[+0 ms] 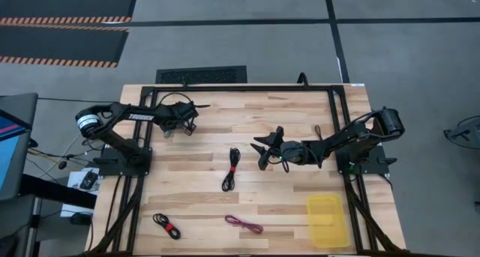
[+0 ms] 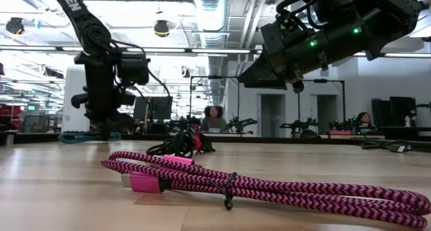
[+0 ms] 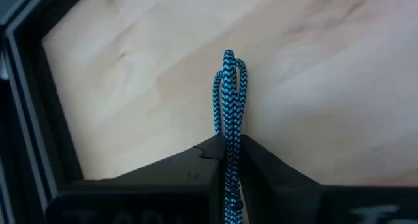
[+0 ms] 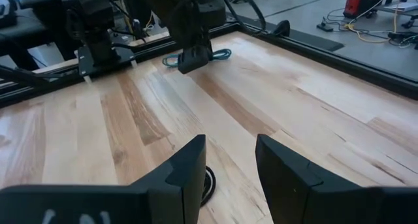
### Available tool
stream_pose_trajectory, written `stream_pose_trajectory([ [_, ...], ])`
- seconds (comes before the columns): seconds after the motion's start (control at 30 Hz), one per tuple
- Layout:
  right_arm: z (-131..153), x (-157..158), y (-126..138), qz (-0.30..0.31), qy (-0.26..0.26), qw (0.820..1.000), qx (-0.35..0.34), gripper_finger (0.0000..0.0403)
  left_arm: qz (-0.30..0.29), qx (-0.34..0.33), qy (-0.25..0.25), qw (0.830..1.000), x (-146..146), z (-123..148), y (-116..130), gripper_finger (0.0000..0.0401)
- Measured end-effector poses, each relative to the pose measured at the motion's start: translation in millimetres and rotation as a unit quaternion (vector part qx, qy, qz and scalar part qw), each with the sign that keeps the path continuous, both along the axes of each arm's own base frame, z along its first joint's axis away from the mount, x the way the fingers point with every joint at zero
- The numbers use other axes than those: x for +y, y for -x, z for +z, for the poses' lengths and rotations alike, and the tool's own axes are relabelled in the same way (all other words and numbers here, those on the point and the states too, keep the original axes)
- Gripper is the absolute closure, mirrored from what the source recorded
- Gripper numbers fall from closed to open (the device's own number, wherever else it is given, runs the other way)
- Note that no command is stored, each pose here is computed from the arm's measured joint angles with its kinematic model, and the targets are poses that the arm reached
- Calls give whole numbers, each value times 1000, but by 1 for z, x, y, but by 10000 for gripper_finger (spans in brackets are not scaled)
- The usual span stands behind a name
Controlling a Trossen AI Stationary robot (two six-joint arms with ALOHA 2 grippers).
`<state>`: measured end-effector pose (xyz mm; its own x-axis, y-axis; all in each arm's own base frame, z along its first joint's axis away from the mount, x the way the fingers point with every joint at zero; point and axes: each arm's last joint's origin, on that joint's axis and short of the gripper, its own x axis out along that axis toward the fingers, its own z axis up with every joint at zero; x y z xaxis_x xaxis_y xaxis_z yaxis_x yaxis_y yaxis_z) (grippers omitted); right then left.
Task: Pick and place USB-C Cables
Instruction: Put the blue cable charger into the yellow bin
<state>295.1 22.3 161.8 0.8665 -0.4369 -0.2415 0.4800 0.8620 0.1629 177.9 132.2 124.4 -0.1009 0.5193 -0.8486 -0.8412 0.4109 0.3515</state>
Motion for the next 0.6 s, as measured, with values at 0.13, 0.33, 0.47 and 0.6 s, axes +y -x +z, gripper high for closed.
stream_pose_trajectory([
  [0.13,0,0,0,0,0,1000,1,241,-34,-45,-21,998,-9,14,-9,392],
  [0.33,0,4,0,6,-1,1000,-3,241,-165,-191,-68,965,-38,48,-37,394],
  [0.47,5,9,-1,18,8,1000,-23,241,-269,-303,-89,910,-62,70,-59,394],
  [0.6,12,13,-1,32,39,998,-41,241,-356,-395,-92,842,-87,82,-81,394],
])
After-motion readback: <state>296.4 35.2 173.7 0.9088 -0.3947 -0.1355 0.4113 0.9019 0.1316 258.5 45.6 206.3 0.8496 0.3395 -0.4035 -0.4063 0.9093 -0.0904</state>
